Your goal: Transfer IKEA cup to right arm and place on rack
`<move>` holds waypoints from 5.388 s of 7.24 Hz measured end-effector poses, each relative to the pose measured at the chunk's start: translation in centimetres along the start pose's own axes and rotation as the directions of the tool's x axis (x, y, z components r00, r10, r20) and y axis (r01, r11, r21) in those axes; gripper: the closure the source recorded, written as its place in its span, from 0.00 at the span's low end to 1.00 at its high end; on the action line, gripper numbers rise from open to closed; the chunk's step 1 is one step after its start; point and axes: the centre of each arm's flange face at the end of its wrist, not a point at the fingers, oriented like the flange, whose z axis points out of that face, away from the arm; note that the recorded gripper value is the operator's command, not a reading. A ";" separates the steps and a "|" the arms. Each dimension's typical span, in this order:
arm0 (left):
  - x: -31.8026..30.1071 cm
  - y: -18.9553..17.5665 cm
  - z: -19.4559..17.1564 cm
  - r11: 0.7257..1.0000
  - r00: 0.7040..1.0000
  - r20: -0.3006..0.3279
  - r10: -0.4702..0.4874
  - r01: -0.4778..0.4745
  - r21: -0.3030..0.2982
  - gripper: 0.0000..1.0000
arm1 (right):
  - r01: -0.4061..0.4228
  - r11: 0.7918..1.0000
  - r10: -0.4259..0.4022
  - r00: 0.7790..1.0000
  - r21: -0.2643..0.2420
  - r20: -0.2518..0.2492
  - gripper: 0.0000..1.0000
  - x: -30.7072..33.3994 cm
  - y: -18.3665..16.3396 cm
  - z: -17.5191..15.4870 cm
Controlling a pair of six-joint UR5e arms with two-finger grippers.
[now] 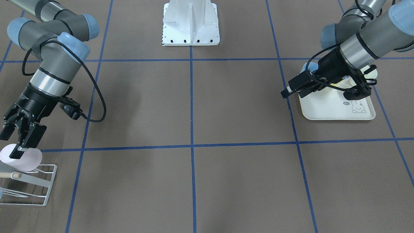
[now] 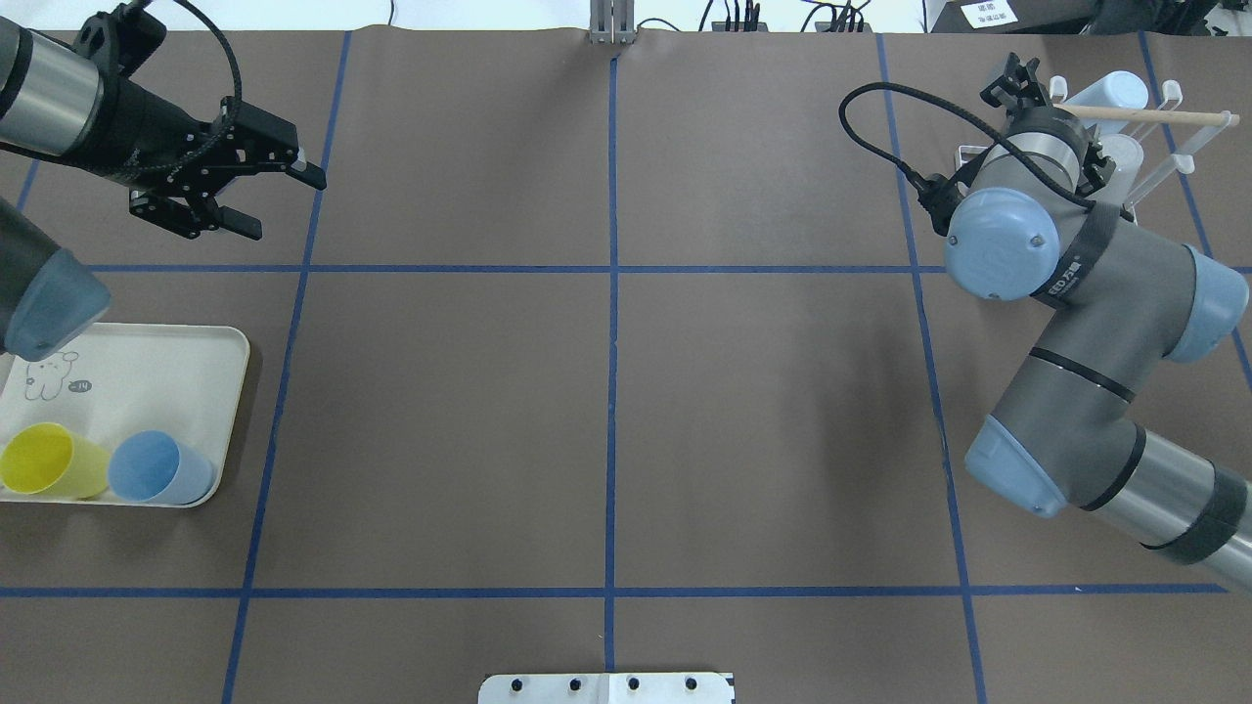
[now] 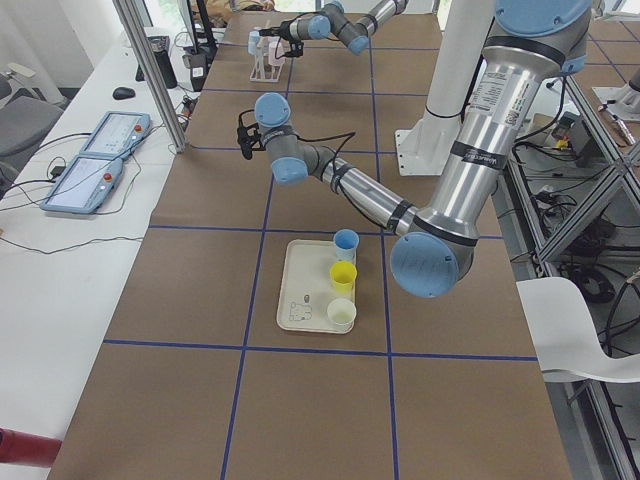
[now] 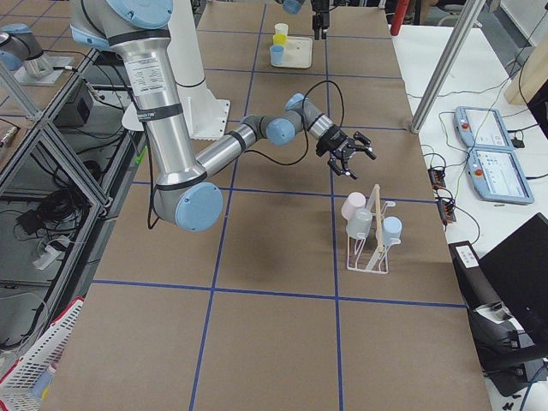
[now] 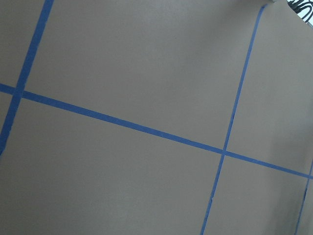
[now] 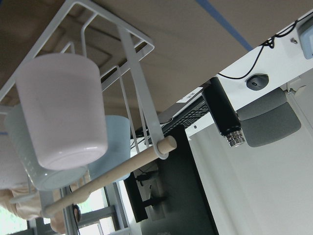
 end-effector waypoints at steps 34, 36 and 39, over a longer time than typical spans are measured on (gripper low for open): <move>-29.7 -2.3 -16.7 0.938 0.889 0.384 0.249 -0.319 0.132 1.00 | -0.990 -0.138 0.507 -0.087 -0.019 0.857 0.00 11.9 -5.9 -18.4; -19.2 -5.2 -17.6 0.967 0.941 0.312 0.127 -0.188 0.173 1.00 | -0.971 -0.231 0.454 -0.047 0.066 0.890 0.00 12.8 -7.5 -17.8; -5.3 -5.8 -17.1 0.987 0.990 0.083 -0.113 0.102 0.126 1.00 | -0.917 -0.364 0.417 -0.003 0.164 0.909 0.01 14.0 -8.6 -18.7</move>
